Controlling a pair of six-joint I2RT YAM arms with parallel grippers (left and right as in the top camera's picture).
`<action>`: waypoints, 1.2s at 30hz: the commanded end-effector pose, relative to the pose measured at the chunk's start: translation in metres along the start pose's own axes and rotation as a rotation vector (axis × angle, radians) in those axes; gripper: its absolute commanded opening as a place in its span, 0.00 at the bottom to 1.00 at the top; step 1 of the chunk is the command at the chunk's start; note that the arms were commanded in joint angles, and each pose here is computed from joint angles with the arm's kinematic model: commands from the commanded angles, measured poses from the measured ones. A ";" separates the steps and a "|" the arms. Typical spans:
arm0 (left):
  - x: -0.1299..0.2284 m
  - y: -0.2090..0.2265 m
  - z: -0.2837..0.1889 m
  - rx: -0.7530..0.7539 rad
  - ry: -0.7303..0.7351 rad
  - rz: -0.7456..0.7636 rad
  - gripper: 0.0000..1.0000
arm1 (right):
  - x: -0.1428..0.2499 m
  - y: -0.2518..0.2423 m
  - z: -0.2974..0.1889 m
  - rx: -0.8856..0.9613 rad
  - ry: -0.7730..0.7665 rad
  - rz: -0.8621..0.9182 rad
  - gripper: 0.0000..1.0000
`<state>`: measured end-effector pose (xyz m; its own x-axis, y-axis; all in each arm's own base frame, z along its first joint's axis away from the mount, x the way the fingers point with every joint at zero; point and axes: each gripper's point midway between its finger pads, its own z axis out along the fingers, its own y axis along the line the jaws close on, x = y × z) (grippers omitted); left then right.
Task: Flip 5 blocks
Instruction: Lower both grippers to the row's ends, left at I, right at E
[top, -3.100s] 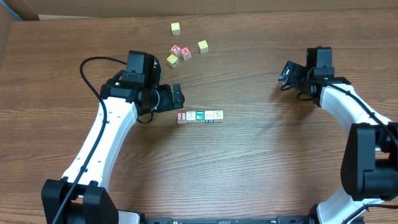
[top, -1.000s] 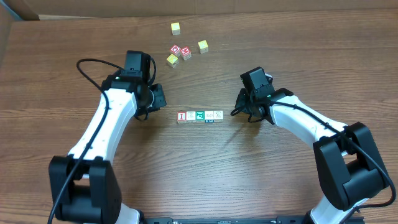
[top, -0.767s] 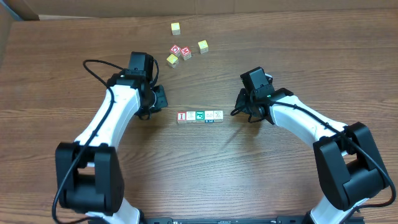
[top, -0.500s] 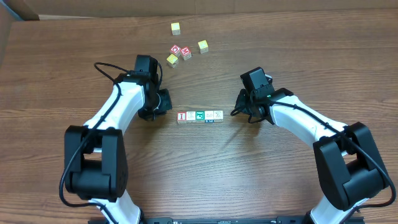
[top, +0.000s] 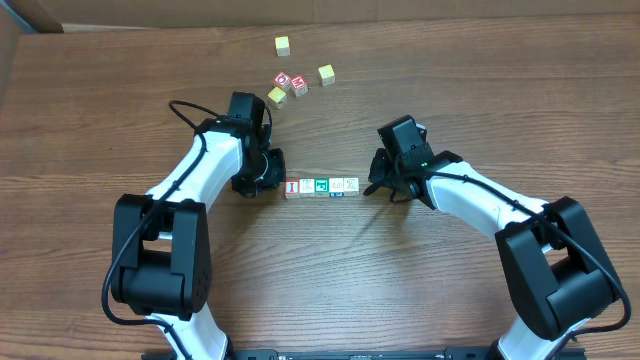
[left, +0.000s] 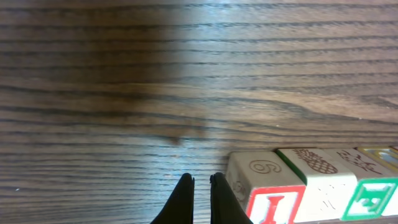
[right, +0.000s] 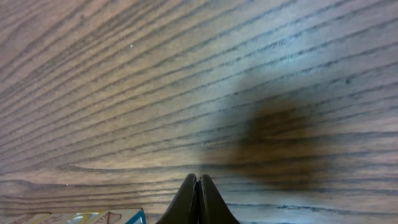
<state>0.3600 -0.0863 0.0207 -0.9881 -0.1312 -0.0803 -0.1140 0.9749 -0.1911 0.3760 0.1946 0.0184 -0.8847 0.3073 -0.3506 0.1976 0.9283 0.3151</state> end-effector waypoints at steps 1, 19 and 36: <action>0.004 -0.004 0.004 0.011 0.017 0.035 0.04 | 0.006 0.002 0.004 -0.003 0.004 -0.009 0.04; 0.009 0.000 0.012 0.004 0.019 0.034 0.04 | 0.013 0.008 0.011 -0.004 0.005 0.011 0.04; 0.009 0.000 0.012 0.000 0.017 0.034 0.07 | 0.021 0.014 0.014 -0.036 0.044 0.008 0.04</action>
<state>0.3560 -0.0873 0.0131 -0.9899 -0.1159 -0.0813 -0.0988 0.9768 -0.1899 0.3705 0.2117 0.0079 -0.8923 0.3077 -0.3304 0.1934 0.9218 0.3360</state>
